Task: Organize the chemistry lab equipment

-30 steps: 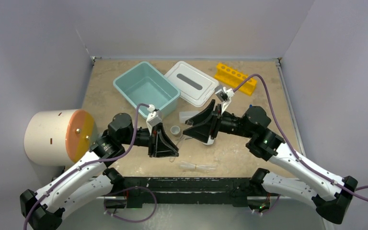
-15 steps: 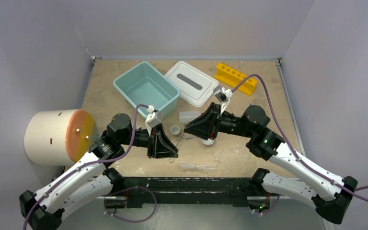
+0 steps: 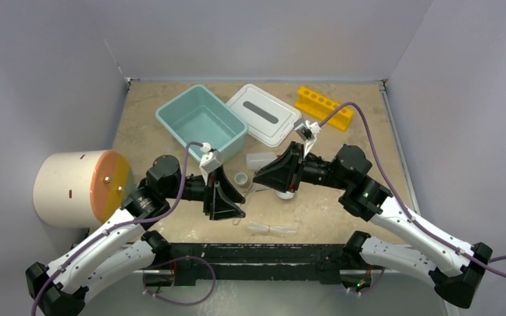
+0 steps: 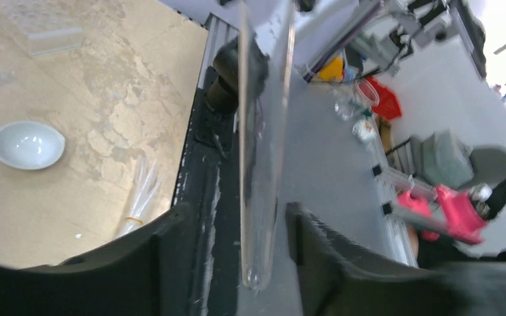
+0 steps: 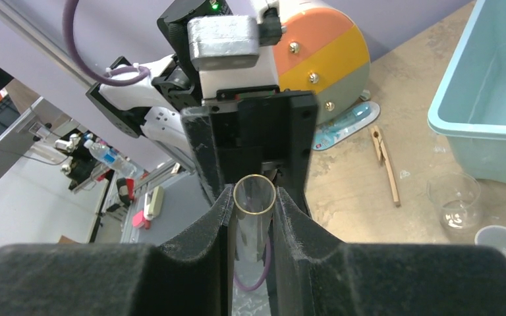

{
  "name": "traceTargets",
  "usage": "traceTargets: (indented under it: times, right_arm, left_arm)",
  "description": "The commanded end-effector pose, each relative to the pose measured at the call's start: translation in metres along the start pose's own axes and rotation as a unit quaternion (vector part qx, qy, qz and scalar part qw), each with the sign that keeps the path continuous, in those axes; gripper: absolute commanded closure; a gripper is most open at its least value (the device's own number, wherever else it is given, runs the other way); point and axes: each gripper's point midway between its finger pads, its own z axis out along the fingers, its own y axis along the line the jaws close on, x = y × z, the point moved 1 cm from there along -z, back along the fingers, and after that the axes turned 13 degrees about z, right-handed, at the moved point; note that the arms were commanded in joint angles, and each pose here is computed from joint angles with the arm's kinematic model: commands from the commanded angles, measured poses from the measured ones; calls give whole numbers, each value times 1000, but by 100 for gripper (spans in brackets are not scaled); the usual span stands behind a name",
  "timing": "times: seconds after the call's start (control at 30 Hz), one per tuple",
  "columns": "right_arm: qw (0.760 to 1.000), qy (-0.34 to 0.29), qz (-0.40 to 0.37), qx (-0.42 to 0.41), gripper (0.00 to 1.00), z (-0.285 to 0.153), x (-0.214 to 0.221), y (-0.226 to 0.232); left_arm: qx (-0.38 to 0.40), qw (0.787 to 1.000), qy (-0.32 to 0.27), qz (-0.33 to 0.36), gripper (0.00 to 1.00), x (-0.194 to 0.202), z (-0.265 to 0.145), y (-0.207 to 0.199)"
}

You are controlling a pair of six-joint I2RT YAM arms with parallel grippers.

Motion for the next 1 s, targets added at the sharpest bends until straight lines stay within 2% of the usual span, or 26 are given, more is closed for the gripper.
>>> traceTargets:
  times: [0.0,0.07,0.2,0.37,0.47,0.63,0.77,0.97]
  right_arm:
    - [999,-40,-4,2,96,-6,-20,15]
    - [998,-57,-6,32,96,-6,-28,9]
    - [988,-98,-16,117,97,-11,-52,-10]
    - [950,-168,-46,258,96,-28,-91,-43]
    - [909,-220,-72,348,96,-44,-118,-66]
    - [831,-267,-133,471,95,-66,-155,-93]
    - [770,-304,-168,535,94,-84,-182,-107]
    - [717,-354,-168,576,97,-122,-228,-136]
  left_arm:
    - [-60,998,-25,24,38,-29,-5,7]
    - [-108,994,-26,26,31,-36,-8,19]
    - [-193,980,-29,45,27,-54,-21,38]
    - [-335,940,-35,52,24,-68,-50,71]
    - [-371,926,-43,46,24,-65,-58,81]
    - [-369,927,-44,50,24,-57,-62,77]
    - [-373,925,-44,52,24,-52,-67,75]
    - [-361,929,-49,56,24,-52,-67,68]
